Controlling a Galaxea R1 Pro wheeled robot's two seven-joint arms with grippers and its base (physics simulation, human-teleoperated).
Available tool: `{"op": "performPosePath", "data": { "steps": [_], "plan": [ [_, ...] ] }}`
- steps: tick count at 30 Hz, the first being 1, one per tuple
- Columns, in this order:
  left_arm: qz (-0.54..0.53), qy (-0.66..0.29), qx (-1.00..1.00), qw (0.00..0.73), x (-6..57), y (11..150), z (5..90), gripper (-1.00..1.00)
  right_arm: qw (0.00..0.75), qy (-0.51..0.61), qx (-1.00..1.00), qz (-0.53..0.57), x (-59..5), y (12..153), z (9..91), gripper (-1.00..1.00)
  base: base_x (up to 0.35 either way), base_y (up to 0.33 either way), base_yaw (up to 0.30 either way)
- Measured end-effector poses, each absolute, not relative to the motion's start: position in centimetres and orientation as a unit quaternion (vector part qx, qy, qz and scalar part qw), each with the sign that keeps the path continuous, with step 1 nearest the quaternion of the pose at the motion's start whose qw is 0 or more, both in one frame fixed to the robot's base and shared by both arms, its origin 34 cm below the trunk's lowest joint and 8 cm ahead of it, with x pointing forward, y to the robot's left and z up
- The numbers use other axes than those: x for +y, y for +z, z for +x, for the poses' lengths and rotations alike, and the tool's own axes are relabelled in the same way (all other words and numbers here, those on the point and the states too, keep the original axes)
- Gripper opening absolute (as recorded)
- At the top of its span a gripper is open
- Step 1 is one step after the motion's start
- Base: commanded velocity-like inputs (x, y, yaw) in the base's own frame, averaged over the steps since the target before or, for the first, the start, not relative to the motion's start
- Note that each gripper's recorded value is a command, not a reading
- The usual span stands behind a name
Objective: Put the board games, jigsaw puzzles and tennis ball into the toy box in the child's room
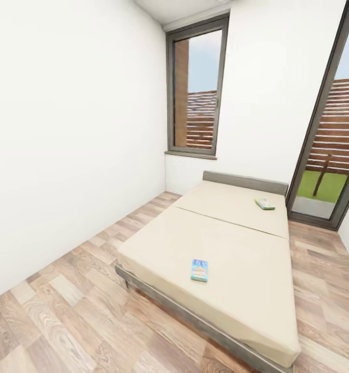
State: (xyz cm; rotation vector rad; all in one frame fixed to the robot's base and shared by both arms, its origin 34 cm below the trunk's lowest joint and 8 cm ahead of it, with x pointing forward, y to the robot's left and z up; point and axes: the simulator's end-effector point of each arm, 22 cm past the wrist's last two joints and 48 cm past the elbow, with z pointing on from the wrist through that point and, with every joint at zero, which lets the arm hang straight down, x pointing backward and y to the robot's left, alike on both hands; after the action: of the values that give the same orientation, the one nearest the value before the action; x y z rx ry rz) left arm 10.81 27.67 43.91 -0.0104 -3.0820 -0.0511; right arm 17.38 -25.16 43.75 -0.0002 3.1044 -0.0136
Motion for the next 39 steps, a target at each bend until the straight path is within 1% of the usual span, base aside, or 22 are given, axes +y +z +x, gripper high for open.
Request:
{"op": "performPosePath", "data": {
  "steps": [22, 34, 39],
  "plan": [
    [-0.004, -0.016, -0.999, 0.03, 27.7, 43.9, 10.8, 1.0, 0.019, -0.004, 1.0, -0.002, -25.0, 43.8, 17.5, 1.0, 0.0, 0.0, -0.271],
    [0.0, -0.009, -1.0, 0.029, 26.8, 43.9, 10.9, 1.0, 0.026, -0.003, 1.0, 0.001, -24.9, 43.8, 18.1, 1.0, 0.0, 0.0, -0.083],
    [0.001, -0.002, -1.0, 0.028, 25.8, 43.9, 11.0, 1.0, 0.045, -0.002, 0.999, 0.003, -24.9, 43.9, 20.2, 1.0, 0.0, 0.0, -0.022]
  ]
}}
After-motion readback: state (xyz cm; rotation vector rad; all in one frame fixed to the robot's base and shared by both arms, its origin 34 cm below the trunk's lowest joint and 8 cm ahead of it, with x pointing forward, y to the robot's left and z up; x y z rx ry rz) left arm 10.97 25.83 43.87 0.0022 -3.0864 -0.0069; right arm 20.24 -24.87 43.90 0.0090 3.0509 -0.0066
